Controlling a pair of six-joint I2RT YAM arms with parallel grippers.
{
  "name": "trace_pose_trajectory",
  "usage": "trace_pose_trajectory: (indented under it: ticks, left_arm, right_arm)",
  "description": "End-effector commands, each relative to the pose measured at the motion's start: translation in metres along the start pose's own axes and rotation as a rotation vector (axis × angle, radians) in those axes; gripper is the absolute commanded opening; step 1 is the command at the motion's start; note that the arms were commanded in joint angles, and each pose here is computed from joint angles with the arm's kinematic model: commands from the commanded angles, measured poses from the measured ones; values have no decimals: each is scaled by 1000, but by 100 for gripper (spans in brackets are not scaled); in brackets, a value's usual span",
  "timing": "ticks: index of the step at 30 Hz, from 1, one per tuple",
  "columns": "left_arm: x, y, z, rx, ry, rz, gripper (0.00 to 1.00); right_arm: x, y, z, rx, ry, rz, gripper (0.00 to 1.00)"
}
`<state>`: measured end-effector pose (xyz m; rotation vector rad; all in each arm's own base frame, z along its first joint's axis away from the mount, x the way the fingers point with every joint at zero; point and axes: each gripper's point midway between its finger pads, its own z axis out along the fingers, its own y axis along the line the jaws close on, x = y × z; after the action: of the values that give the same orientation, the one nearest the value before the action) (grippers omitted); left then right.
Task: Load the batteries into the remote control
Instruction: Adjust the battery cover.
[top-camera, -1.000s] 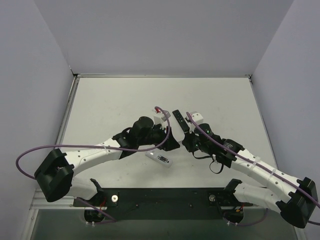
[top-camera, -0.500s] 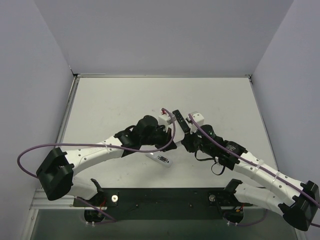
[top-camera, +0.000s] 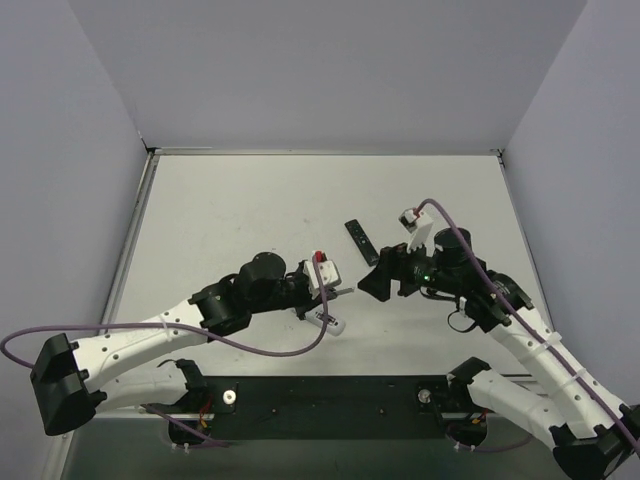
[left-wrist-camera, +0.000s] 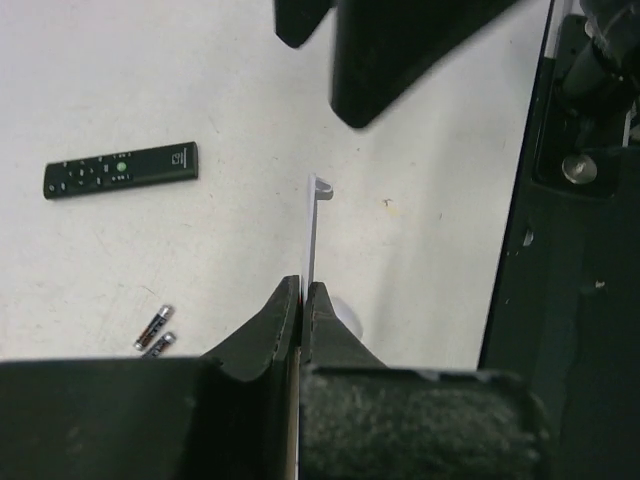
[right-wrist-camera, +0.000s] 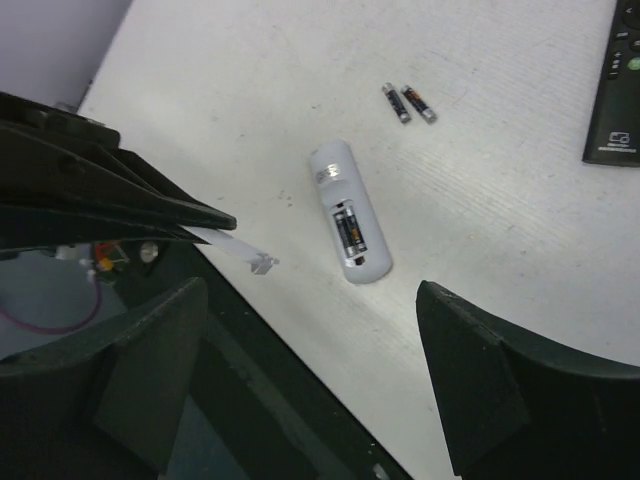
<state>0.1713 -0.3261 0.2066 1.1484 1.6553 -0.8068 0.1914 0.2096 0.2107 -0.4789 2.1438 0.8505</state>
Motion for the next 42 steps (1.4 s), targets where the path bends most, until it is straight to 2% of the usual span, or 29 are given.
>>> trace_pose_trajectory:
  ticks: [1,7,11,17,21,29,39,42]
  left_arm:
    - [-15,1,-9,-9,-73,283,0]
    - [-38,-4,-17,-23,-164,395,0]
    - [-49,-9,-18,-19,-206,419,0]
    - [-64,-24,-19,21,-267,436,0]
    - [-70,-28,-22,34,-289,442,0]
    - [-82,-35,-30,49,-352,437,0]
    - [-80,-39,-29,76,-354,435,0]
    - [-79,-40,-28,80,-353,432,0]
  right_arm:
    - [-14,47,-26,-280,77,122,81]
    - [-20,74,-32,-434,179,174,82]
    - [-14,74,-28,-449,226,195,82]
    - [-3,71,-20,-461,284,231,76]
    - [0,70,-19,-467,293,230,67]
    - [0,73,-20,-493,294,236,58]
    - [-6,83,-24,-557,269,238,45]
    - [-6,84,-25,-568,267,239,37]
